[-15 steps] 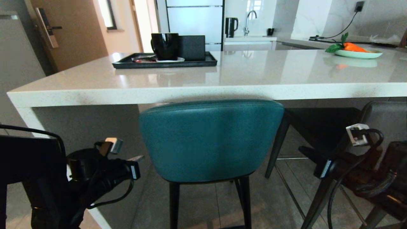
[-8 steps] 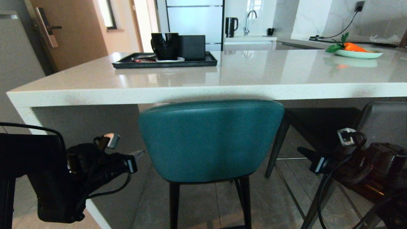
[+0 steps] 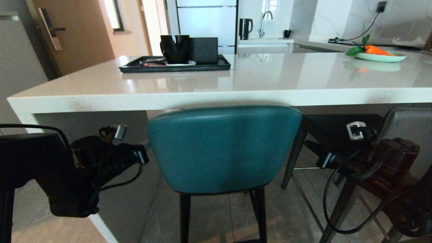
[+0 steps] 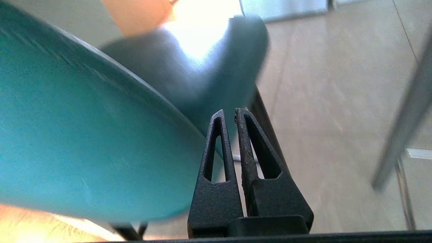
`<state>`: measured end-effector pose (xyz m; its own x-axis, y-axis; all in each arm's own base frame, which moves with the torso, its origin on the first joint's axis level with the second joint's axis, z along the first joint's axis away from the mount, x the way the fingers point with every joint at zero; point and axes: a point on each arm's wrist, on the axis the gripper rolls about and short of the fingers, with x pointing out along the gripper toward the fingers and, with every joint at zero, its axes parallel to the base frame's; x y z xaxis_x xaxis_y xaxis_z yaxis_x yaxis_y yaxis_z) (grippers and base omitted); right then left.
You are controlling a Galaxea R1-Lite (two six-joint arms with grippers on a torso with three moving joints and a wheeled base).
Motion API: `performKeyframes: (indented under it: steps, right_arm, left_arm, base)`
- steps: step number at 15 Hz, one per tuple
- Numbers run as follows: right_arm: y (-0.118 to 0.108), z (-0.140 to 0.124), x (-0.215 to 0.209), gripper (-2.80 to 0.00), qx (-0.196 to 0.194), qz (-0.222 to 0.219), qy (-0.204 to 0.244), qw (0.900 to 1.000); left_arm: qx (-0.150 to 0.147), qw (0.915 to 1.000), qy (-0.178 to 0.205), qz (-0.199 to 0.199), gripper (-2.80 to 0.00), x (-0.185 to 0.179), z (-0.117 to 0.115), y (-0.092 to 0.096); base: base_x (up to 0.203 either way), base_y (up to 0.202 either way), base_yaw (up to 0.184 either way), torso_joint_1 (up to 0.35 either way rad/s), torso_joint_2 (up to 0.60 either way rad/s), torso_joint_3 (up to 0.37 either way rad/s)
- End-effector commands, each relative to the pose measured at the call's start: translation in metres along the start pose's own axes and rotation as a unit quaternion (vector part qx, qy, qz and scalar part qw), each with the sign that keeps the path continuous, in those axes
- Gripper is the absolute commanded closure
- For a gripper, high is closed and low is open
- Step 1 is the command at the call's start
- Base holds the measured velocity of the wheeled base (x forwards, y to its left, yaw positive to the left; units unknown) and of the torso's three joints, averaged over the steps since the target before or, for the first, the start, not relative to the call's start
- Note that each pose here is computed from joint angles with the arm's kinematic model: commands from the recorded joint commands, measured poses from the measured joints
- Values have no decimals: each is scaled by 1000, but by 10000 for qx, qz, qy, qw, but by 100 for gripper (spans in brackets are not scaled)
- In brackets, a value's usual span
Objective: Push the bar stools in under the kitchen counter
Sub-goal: Pull the blue chair out from under the dining table
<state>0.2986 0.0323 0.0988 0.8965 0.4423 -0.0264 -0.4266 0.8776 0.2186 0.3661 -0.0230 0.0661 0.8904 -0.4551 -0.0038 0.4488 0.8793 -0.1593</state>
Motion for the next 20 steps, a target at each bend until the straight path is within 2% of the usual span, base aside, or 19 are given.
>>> performKeyframes:
  steps: [1, 3, 6, 8, 11, 13, 17, 20]
  right_arm:
    - [2, 8, 11, 0, -87, 103, -226, 9997]
    - [0, 10, 21, 0, -123, -125, -384, 9991]
    - [-4, 10, 33, 0, -147, -153, -487, 9986]
    - [8, 7, 40, 0, -148, 56, -460, 9988]
    - [42, 1, 51, 0, -150, 520, -411, 9977]
    - [57, -6, 56, 0, -204, 621, -345, 9973]
    - [58, -11, 52, 0, -241, 568, -238, 9978]
    - [57, -22, 42, 0, -182, 487, 38, 9986]
  left_arm:
    - [22, 9999, -78, 92, 0, 9, -5, 5]
    - [25, 9999, -85, 83, 0, 10, -5, 4]
    - [34, 9999, -97, -19, 0, 14, -5, -2]
    - [49, 9998, -127, -131, 0, 17, -2, -11]
    - [64, 9996, -158, -235, 0, 24, -3, -22]
    - [66, 9995, -179, -270, 0, 28, -3, -35]
    - [75, 9985, -186, -509, 0, 30, -1, -56]
    - [109, 9979, -290, -573, 0, 29, 7, -61]
  base:
    - [0, 0, 0, 0, 0, 0]
    - [0, 0, 0, 0, 0, 0]
    - [0, 0, 0, 0, 0, 0]
    - [0, 0, 0, 0, 0, 0]
    - [0, 0, 0, 0, 0, 0]
    - [0, 0, 0, 0, 0, 0]
    - [0, 0, 0, 0, 0, 0]
    - [0, 0, 0, 0, 0, 0]
